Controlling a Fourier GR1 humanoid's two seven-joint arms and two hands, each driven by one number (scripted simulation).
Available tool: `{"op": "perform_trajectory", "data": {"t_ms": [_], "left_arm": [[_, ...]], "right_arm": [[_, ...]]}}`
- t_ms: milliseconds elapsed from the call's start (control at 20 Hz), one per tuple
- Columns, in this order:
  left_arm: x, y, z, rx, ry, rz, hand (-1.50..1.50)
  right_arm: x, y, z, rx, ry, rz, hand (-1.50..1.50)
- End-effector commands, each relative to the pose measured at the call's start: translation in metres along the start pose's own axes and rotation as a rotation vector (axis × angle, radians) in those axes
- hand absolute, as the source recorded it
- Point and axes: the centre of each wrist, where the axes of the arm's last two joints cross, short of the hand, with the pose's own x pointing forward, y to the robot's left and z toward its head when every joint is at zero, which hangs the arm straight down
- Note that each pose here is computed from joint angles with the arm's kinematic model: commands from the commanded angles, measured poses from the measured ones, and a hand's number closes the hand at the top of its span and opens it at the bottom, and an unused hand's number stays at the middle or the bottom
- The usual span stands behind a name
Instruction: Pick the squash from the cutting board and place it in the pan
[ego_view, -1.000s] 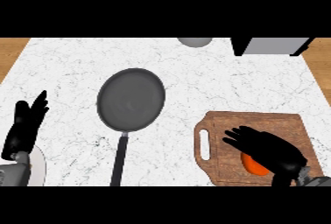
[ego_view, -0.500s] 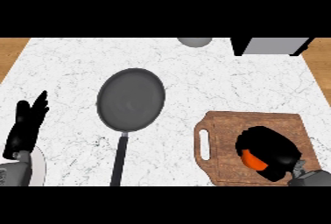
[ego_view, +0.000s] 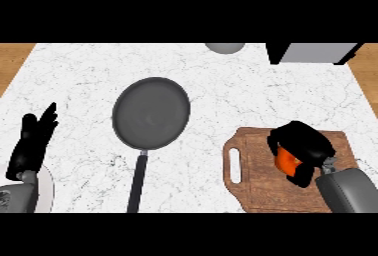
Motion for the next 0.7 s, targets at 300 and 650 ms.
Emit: {"op": "perform_trajectory", "data": {"t_ms": [300,650], "left_arm": [[-0.004,0.012,-0.003,0.0,0.003,0.013,0.0],[0.006,-0.001,0.002,0.023,0.009,0.003,0.0]], "right_arm": [[-0.023,-0.032,-0.041,-0.237,0.091,-0.174,1.5],[0.011,-0.073,-0.041,-0.636,-0.12,-0.249,1.5]]}}
